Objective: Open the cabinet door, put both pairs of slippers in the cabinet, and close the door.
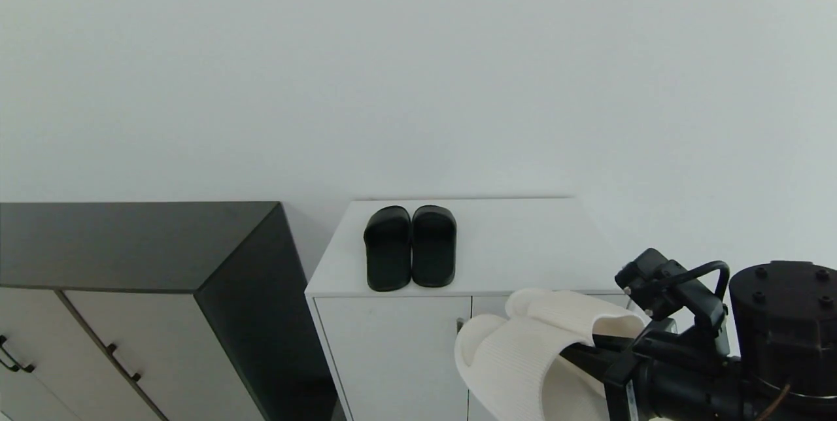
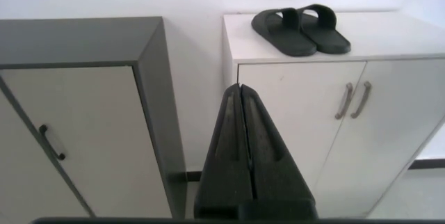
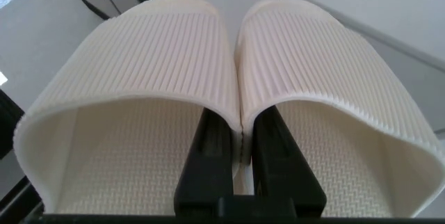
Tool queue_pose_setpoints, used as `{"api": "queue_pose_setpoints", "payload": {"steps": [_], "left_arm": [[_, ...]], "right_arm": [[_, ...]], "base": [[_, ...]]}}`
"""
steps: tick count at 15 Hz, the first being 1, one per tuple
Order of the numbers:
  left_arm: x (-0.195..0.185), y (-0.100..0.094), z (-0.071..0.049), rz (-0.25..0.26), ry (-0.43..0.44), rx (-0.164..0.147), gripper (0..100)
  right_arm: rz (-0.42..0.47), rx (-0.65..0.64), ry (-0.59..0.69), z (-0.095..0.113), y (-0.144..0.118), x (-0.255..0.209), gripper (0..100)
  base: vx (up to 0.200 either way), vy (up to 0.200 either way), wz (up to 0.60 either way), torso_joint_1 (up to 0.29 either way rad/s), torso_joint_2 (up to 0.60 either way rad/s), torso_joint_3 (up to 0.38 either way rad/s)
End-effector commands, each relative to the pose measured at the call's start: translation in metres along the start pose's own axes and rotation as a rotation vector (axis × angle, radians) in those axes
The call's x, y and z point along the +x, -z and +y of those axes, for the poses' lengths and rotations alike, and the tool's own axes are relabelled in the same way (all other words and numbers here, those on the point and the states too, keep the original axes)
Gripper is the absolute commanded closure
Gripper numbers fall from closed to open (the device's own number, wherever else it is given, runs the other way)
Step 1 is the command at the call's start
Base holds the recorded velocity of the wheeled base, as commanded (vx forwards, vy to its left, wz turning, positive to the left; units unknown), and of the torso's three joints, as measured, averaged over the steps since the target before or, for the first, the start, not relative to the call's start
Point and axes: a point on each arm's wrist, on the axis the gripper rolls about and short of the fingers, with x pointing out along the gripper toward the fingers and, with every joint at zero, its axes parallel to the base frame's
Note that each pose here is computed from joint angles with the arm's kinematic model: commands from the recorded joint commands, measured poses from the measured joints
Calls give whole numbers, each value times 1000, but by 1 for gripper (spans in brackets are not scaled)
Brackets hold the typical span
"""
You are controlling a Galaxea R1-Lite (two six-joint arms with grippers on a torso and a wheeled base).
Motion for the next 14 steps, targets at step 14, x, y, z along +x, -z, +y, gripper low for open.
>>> {"api": "queue_pose_setpoints", "payload": {"steps": [14], "left_arm": [[0,0,0,-1,-11,2,100]], "right_arm": [[33,-29,-33,12,10,15,100]], "base": [[0,0,0,-25,56,31]]}}
